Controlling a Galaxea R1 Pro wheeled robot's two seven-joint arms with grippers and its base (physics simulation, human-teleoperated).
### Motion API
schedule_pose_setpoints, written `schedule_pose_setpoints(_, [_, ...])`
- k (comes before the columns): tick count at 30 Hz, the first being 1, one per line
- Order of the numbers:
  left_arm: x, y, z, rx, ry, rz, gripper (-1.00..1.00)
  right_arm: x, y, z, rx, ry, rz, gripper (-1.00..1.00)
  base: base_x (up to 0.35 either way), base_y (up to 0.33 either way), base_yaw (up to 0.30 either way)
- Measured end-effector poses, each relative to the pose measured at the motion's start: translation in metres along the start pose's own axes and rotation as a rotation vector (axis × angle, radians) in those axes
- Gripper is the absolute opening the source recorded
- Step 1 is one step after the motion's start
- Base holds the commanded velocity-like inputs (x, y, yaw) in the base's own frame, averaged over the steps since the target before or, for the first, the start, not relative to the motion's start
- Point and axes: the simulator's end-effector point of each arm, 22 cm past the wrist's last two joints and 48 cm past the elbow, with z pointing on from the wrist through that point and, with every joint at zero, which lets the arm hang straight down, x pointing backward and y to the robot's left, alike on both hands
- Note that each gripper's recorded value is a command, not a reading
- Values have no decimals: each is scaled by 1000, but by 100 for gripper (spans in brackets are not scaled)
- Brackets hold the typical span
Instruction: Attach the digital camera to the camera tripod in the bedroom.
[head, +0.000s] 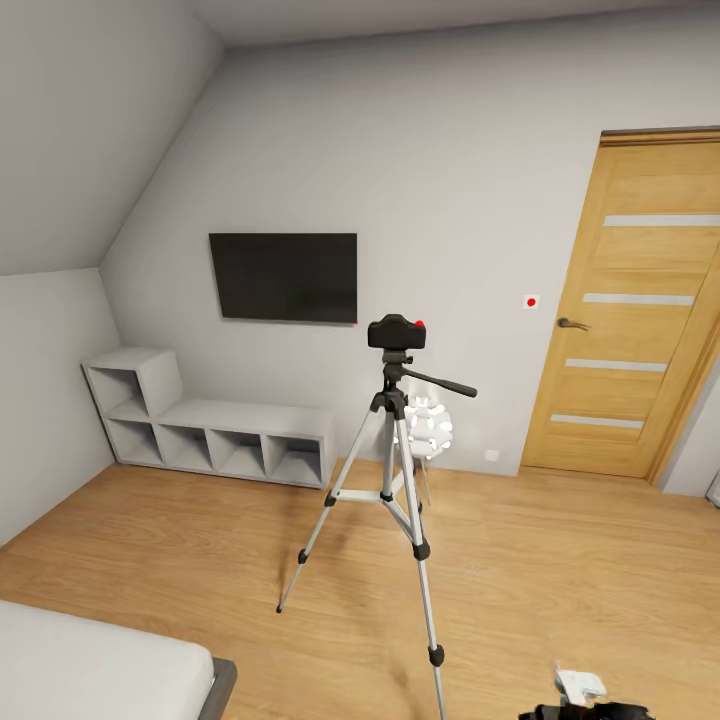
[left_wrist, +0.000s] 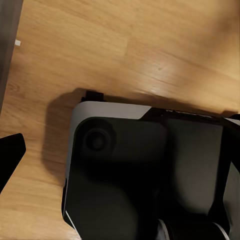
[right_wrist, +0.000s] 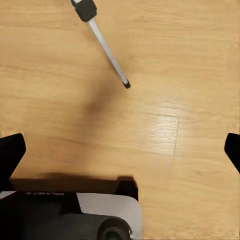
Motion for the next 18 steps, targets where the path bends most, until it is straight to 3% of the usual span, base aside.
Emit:
schedule_pose_setpoints(3, [0, 0, 0, 0, 0, 0, 100, 40, 2, 5, -7, 67, 22, 100, 0, 0, 0])
schedule_pose_setpoints(7, [0, 0, 0, 0, 0, -1, 100, 68, 4, 7, -10, 91, 30, 100, 0, 0, 0])
schedule_pose_setpoints(10, [0, 1, 0, -1, 0, -2, 100, 110, 0, 7, 6, 133, 31, 100, 0, 0, 0])
schedule_pose_setpoints(14, [0, 1, 0, -1, 0, -1, 100, 156, -10, 3, 52, 170, 28, 100, 0, 0, 0])
schedule_pose_setpoints(18, [0, 1, 0, -1, 0, -1, 100, 188, -25, -1, 125, 161, 13, 100, 0, 0, 0])
